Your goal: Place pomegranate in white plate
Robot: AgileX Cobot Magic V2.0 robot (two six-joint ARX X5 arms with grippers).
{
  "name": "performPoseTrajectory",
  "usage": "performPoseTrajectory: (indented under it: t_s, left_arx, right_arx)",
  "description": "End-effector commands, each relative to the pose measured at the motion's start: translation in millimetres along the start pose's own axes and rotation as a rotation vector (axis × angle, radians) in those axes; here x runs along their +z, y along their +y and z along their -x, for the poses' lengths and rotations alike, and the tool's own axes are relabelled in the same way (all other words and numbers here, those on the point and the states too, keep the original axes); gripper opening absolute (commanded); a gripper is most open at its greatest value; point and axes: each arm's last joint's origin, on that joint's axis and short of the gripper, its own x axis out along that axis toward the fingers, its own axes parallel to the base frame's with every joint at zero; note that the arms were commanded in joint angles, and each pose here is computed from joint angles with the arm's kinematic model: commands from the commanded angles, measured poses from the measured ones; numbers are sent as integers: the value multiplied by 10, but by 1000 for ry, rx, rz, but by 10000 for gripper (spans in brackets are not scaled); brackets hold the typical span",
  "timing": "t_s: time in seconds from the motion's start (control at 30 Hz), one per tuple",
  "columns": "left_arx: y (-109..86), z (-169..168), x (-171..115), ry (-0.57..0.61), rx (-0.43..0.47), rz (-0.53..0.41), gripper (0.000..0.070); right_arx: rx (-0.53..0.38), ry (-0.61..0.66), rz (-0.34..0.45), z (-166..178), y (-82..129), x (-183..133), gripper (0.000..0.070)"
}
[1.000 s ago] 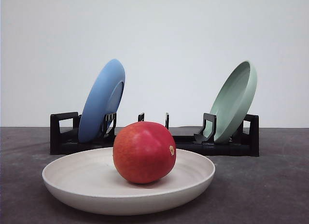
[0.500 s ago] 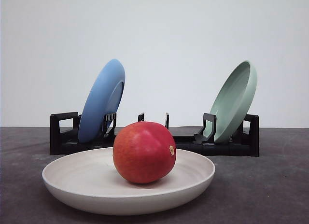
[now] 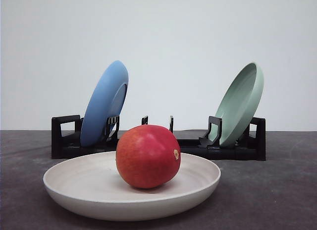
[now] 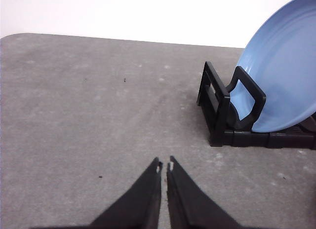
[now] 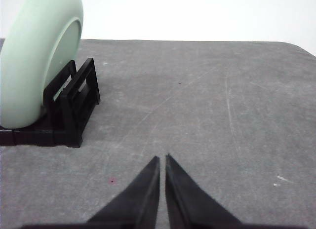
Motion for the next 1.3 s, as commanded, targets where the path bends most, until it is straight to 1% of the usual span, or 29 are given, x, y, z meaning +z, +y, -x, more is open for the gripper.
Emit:
performPoseTrajectory:
  t_s: [0.0,1.27]
  left_arx:
    - [2,-9,-16,-6,4,-10,0]
    - [2,-9,-16,-6,4,-10,0]
  right_arx:
    - [-3,-5,-9,-4,-2,-6,16]
    - [-3,-5,-9,-4,-2,-6,16]
